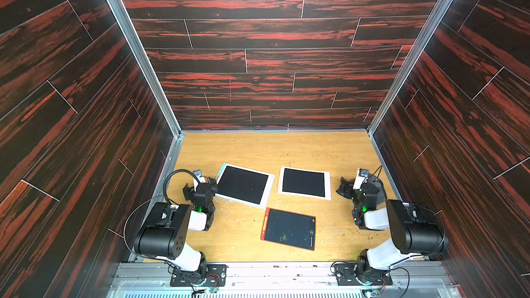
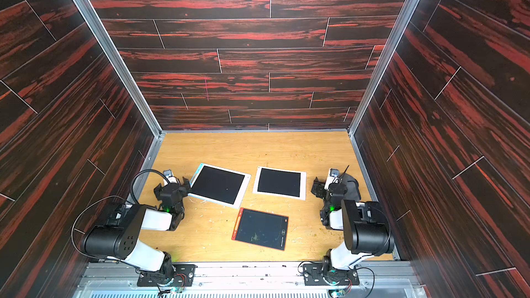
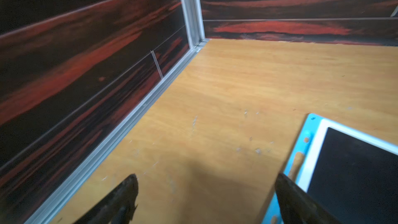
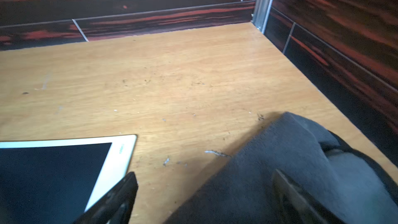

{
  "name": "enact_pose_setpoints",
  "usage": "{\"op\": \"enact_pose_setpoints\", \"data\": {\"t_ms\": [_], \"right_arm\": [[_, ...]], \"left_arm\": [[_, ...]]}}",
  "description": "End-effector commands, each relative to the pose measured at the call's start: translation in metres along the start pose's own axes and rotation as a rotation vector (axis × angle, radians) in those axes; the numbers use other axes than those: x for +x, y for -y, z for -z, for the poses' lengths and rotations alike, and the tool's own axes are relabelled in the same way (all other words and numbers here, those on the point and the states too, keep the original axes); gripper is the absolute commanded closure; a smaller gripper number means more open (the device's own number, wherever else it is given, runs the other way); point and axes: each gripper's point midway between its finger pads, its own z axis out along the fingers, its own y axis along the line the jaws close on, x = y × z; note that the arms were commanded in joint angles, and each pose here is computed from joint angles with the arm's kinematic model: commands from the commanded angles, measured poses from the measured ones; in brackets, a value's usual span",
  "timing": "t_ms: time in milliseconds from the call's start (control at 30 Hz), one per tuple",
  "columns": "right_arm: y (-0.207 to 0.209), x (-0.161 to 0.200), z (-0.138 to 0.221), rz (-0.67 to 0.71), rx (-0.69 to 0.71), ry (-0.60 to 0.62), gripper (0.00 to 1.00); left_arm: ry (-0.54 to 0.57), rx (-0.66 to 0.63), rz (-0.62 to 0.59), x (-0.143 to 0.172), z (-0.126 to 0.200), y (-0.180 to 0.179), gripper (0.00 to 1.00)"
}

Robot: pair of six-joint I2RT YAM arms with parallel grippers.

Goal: Wipe the drawing tablet
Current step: Reset both arms

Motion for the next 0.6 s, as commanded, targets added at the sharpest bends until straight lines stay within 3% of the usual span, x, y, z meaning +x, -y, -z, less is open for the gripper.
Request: {"op": "enact_pose_setpoints", "data": {"t_ms": [0,567], "right_arm": [[-0.0089,-0.037,-0.003,-0.004,-0.067,0.119,0.01],[-0.0094,-0.0377,-0.0033,-0.004,-0.071,0.121,0.01]], "left_arm": [[-0.042,0.108,0.052,-0.0134,-0.0158,0.0118,0.0],[-0.044,0.117,0.06,-0.0135,-0.0158,0.0117,0.0]]}}
